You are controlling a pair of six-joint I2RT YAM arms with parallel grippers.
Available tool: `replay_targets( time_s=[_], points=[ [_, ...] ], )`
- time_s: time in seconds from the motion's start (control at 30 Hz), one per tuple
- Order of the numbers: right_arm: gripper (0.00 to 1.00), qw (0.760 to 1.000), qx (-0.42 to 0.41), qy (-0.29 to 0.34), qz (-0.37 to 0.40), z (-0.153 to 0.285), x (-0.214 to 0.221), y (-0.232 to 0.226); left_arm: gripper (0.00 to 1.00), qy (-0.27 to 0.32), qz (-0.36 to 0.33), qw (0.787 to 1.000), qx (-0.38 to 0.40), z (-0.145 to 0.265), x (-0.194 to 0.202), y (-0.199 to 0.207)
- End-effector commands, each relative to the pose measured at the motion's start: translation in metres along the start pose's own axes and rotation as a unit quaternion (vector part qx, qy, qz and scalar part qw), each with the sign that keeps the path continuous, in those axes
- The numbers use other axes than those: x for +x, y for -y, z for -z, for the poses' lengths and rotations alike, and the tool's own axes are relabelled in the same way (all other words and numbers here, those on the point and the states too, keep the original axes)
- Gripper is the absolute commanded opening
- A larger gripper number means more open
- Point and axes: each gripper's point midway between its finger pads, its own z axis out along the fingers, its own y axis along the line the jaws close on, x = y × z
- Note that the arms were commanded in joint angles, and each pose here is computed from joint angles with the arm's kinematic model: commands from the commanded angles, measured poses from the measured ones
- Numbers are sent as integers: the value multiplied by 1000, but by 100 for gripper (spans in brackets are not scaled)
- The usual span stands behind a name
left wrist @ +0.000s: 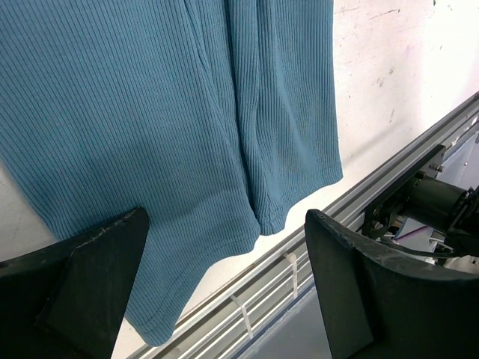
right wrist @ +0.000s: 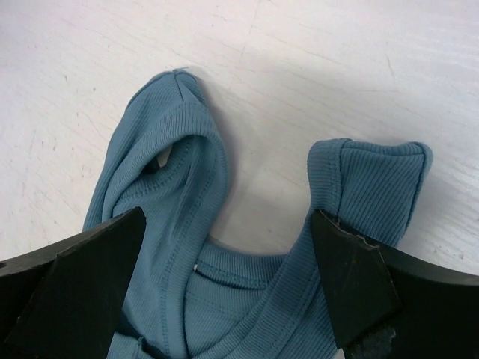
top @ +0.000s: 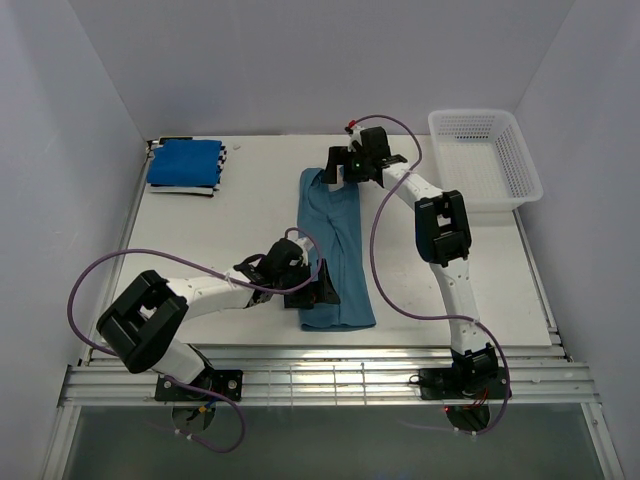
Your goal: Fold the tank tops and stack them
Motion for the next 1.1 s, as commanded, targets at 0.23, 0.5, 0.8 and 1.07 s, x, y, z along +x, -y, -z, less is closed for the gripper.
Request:
replay_targets(
  time_s=[0.23,0.5,0.8,1.07],
  points=[
    [98,994,102,35,-16,-8,-15,40,98,-77,33,993,-82,-2,51,-53],
    [99,983,170,44,-50,-2,-14,72,98,-90,48,990,-92,-1,63,-62],
    [98,991,121,42,-34,-5,-19,58,98,-89,45,991,-86,-3,60,-59],
    [91,996,4,87,33,54,-83,-23,98,-40,0,997,-63,2,15,-23]
  ],
)
